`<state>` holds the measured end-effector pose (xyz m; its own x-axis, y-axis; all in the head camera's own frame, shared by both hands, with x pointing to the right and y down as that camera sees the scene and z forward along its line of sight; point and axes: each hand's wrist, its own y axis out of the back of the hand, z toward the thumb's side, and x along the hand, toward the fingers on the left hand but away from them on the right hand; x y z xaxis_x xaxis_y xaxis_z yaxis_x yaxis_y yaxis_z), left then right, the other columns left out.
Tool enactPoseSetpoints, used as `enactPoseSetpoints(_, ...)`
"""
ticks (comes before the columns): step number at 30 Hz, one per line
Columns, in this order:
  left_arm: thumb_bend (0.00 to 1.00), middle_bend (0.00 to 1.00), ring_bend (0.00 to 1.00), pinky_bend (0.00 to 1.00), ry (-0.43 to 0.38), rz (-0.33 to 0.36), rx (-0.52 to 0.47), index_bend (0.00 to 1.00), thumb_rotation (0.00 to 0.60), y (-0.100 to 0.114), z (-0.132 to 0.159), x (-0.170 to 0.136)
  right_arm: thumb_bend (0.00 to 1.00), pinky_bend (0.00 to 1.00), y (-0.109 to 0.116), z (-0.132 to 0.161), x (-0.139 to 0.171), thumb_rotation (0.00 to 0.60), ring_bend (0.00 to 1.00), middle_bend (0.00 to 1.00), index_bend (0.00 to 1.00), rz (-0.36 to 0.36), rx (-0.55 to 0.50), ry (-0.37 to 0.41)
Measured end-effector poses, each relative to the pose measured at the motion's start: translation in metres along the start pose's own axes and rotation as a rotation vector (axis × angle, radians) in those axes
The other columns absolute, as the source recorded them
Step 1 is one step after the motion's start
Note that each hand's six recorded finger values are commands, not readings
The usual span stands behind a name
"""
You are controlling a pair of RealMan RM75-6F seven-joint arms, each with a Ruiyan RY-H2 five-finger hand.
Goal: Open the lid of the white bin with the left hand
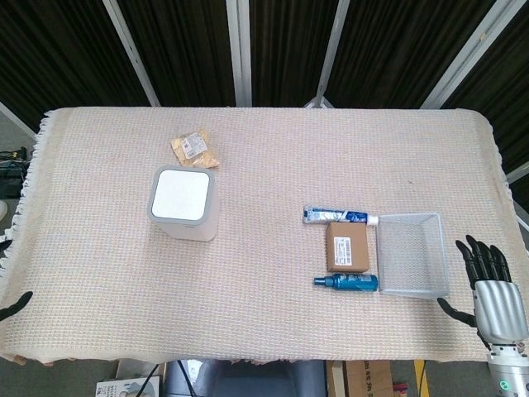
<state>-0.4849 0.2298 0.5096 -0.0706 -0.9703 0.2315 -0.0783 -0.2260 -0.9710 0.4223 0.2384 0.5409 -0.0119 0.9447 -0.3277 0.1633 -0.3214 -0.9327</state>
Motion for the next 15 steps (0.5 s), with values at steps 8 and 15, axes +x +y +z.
enactPoseSetpoints(8, 0.41, 0.76, 0.61, 0.67, -0.151, -0.035, 0.002, 0.2, 0.6, -0.002, 0.032, 0.045, 0.14, 0.01, -0.006, 0.003, -0.001, 0.6, 0.04, 0.0, 0.09, 0.02, 0.012, 0.006)
enactPoseSetpoints(15, 0.62, 0.87, 0.7, 0.69, -0.324, -0.137, 0.045, 0.25, 0.6, -0.012, 0.09, 0.085, 0.14, 0.02, -0.01, 0.004, -0.001, 0.6, 0.04, 0.0, 0.09, 0.03, 0.019, 0.004)
